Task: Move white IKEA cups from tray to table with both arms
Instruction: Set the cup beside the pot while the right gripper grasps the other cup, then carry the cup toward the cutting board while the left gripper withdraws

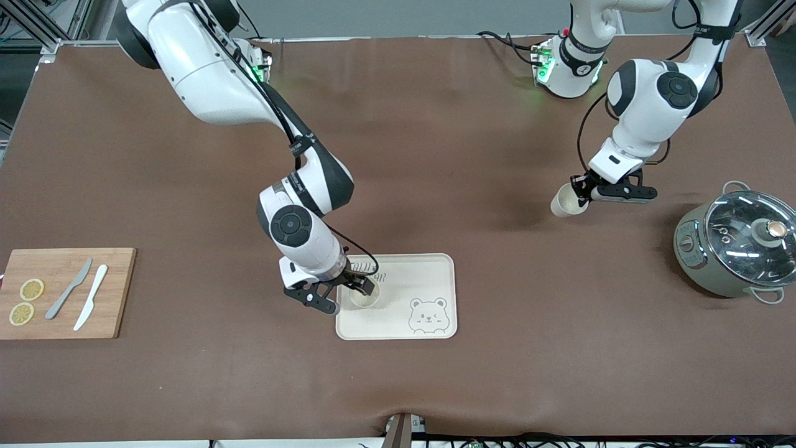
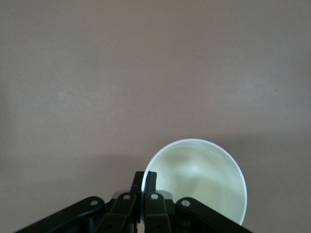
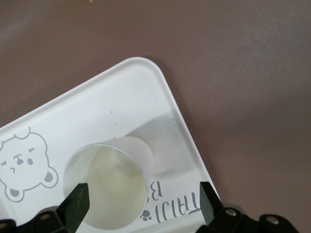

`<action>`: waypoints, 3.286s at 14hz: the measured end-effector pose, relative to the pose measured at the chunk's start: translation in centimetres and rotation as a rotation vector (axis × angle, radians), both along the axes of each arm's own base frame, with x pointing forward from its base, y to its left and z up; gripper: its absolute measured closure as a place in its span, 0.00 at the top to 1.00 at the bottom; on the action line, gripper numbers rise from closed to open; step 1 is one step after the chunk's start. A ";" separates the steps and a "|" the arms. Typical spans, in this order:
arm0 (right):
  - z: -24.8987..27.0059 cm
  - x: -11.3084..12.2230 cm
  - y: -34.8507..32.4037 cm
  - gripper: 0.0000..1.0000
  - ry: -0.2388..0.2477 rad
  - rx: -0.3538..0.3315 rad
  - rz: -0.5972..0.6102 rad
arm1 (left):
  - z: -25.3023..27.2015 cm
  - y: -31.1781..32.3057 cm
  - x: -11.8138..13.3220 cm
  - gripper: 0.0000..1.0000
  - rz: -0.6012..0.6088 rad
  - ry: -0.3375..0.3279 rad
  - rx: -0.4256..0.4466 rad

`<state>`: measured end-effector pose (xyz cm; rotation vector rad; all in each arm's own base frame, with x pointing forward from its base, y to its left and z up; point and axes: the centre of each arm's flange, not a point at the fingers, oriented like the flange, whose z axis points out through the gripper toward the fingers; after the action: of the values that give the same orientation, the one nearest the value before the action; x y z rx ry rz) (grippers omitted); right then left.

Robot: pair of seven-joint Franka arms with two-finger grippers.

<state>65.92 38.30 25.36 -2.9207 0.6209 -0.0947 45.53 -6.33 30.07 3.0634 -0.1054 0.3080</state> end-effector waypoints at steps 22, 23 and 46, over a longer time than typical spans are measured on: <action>-2.4 -0.1 0.2 0.37 -0.008 -0.016 0.011 | -7.4 5.3 3.8 0.83 -0.082 -0.067 0.071; -2.4 -0.1 0.2 0.23 -0.008 -0.016 0.011 | -7.4 5.3 3.8 0.94 -0.082 -0.065 0.071; 16.7 5.8 -17.3 0.03 0.051 -0.122 0.268 | 11.5 6.4 16.1 1.00 0.018 0.105 -0.003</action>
<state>71.75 21.04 42.06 -3.1011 0.2331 -0.0273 61.68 0.08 41.55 3.0716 -0.0719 0.1470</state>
